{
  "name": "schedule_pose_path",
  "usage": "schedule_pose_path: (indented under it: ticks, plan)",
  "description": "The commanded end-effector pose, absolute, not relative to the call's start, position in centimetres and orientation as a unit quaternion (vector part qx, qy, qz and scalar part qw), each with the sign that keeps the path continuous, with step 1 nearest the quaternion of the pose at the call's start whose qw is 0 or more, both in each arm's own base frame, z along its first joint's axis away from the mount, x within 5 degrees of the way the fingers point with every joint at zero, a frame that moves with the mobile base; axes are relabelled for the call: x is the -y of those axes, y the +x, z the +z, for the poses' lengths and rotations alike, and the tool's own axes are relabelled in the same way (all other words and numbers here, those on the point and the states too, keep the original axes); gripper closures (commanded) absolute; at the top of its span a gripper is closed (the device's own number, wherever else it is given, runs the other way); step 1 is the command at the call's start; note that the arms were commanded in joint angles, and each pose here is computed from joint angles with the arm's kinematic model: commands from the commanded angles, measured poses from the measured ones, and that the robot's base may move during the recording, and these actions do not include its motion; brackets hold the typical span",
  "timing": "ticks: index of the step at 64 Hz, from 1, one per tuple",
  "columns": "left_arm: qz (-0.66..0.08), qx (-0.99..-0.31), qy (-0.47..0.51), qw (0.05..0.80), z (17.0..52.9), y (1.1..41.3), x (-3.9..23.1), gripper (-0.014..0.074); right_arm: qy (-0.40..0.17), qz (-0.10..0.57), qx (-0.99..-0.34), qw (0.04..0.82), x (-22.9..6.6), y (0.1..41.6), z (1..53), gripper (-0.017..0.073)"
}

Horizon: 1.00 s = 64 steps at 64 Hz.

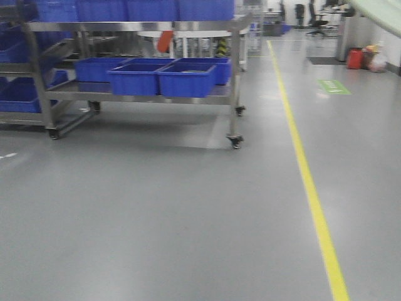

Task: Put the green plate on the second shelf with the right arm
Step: 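Drive the base away from the table carrying the plate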

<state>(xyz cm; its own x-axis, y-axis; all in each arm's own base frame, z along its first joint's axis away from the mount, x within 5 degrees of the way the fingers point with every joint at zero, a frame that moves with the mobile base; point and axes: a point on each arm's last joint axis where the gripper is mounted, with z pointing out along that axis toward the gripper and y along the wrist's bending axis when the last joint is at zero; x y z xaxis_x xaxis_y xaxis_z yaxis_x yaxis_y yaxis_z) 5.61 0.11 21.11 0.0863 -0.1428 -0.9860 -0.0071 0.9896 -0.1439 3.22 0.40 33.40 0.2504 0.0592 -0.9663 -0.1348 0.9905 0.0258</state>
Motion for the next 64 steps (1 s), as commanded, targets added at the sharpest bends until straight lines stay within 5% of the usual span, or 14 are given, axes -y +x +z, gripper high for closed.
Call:
schedule_pose_path:
  ticks: [1,64]
  plan:
    - [-0.05,-0.652,-0.058,0.754,20.56,5.58,-0.14,0.0463,-0.028,0.067,-0.557,0.828,-0.36,2.75,35.21,0.0502]
    - [-0.049,-0.652,-0.058,0.754,20.56,5.58,-0.15,0.0463,-0.028,0.067,-0.557,0.828,-0.36,2.75,35.21,0.0502]
